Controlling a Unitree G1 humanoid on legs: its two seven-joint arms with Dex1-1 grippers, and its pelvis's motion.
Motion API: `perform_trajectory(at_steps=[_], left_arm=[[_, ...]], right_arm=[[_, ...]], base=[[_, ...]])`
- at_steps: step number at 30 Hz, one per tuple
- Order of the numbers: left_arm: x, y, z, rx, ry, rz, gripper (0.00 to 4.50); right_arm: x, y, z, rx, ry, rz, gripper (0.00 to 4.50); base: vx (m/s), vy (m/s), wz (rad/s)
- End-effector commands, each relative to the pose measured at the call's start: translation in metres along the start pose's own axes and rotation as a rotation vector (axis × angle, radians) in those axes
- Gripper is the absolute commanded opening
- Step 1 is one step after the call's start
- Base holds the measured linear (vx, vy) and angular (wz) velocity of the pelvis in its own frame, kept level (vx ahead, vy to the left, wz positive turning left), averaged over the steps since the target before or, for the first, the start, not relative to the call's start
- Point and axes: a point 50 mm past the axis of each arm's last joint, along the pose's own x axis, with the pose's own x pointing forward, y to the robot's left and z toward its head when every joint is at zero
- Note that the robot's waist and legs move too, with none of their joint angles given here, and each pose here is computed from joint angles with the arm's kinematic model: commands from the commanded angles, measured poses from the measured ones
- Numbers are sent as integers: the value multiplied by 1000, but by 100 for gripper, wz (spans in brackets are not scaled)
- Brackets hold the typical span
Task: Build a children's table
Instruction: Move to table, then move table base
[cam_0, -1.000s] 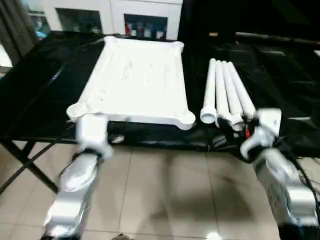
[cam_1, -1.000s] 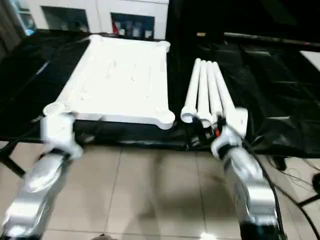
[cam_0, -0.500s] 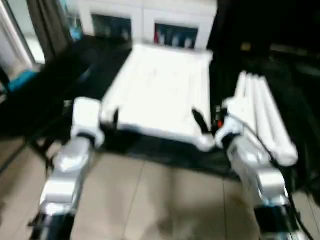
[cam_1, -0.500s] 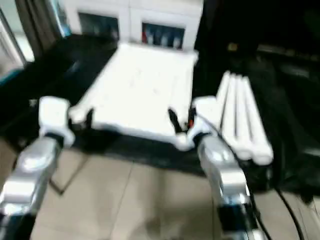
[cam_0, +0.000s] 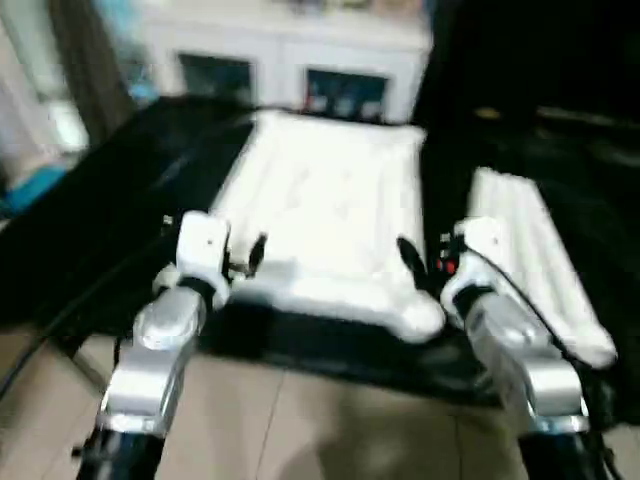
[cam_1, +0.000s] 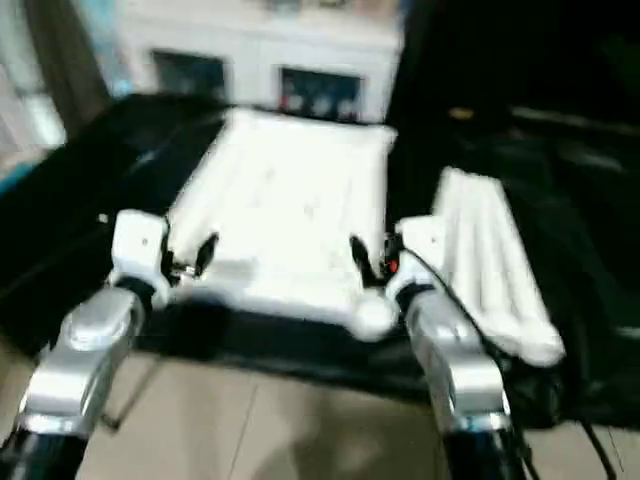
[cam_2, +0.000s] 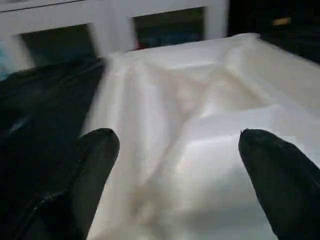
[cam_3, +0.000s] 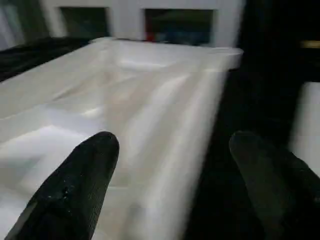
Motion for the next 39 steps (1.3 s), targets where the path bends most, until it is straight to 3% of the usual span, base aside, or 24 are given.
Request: perform_trajectory(at_steps=[1,5,10,15,17,22,23,25,26,27,29,34,36,39], left_arm=[[2,-9,5,6,-20,-44,443],[3,-8,4,49,-6,-54,443],[1,-6,4,39,-11,-64,443],[0,-6,5,44,-20,-74,443],[-4,-9,11,-6,-62,-162,443],[-16,-21,17,28,-101,-477,443],[-19,-25,16,55,-76,-587,443],[-21,-27,15,66,-61,-644,443],[-27,-31,15,80,-24,-780,443],[-27,-32,15,80,-20,-790,443],[-36,-39,14,93,56,-984,443],[-43,-44,10,142,139,-1142,443],[-46,-46,5,195,222,-1212,427],[-49,-48,3,210,267,-1249,405]], right_arm=[[-2,-9,2,-12,1,-32,398],[1,-9,3,-30,4,-29,398],[2,-6,-1,-25,20,-8,398],[4,-4,3,-41,9,29,398],[3,2,10,-69,-13,149,398],[-6,10,23,-150,-35,434,398],[-9,8,27,-173,-23,497,398],[-10,7,29,-190,-15,527,398],[-13,2,33,-218,2,585,398],[-13,2,33,-221,3,588,398],[-16,1,38,-275,26,668,398],[-26,4,42,-346,68,815,398],[-34,1,39,-405,144,896,398],[-39,0,36,-425,179,935,398]], base=[[202,-64,-14],[182,-38,-8],[204,34,-4],[116,-52,2],[76,-134,-3],[81,-34,-5],[88,30,-5],[0,0,0],[0,0,0],[0,0,0],[0,0,0],[-44,15,1],[0,0,0],[0,0,0]])
